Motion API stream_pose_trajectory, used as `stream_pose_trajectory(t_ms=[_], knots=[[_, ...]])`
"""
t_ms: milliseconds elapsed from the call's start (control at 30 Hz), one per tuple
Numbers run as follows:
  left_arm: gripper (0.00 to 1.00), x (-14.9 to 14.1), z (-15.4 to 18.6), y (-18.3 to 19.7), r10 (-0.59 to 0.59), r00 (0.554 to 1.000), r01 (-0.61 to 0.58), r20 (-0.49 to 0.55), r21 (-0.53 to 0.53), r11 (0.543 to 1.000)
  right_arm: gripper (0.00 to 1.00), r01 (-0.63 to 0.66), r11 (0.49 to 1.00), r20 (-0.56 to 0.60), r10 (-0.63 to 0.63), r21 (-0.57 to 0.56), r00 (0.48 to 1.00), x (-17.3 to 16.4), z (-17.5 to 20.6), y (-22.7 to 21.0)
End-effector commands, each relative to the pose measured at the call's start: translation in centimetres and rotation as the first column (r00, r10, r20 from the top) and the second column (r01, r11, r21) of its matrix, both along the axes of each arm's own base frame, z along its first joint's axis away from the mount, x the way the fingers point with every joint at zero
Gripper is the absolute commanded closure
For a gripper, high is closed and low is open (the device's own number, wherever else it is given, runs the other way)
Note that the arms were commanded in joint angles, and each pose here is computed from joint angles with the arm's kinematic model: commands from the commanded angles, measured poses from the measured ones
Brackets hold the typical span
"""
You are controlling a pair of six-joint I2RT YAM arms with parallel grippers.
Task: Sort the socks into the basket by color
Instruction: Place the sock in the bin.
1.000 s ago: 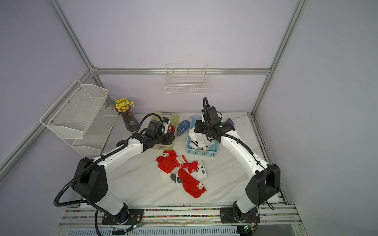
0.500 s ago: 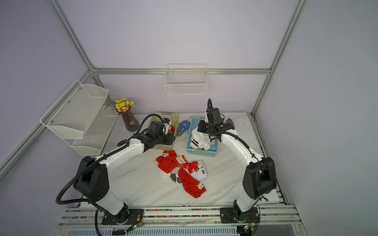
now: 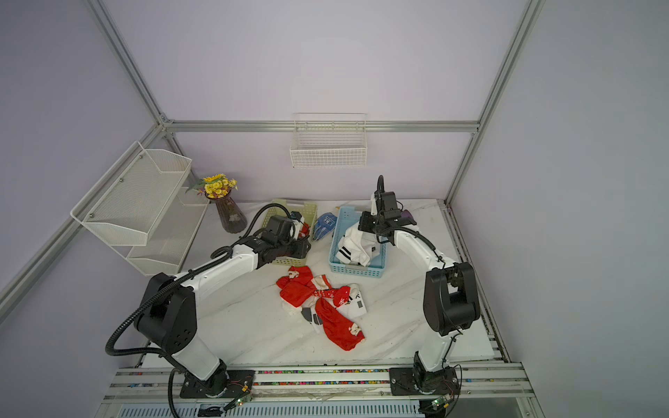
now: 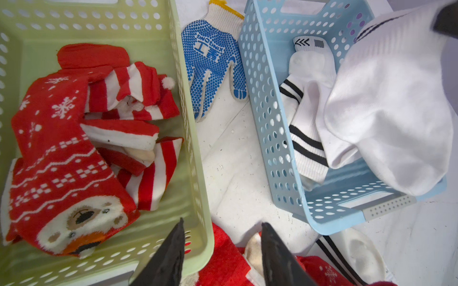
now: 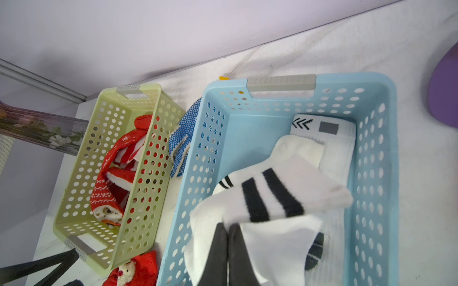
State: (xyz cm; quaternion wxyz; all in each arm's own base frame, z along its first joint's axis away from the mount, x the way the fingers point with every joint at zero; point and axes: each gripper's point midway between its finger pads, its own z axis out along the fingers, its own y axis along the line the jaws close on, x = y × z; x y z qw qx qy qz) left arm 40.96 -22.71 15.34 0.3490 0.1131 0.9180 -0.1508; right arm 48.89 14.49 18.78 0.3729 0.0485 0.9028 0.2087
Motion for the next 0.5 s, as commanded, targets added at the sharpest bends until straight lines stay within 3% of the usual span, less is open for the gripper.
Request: stream_pose_trajectory(t_ms=[0, 467], knots=[[0.51, 0.5, 0.6, -0.6, -0.004, 1.000, 0.004, 0.018, -0.026, 1.000, 1.00, 0.000, 1.000, 0.019, 0.000, -0.002, 1.000, 1.0, -1.1, -0.6], [0.50, 0.6, 0.5, -0.8, -0.007, 1.000, 0.007, 0.013, -0.028, 1.000, 1.00, 0.073, 0.997, 0.000, -0.073, -0.005, 0.997, 3.0, -4.7, -2.4]])
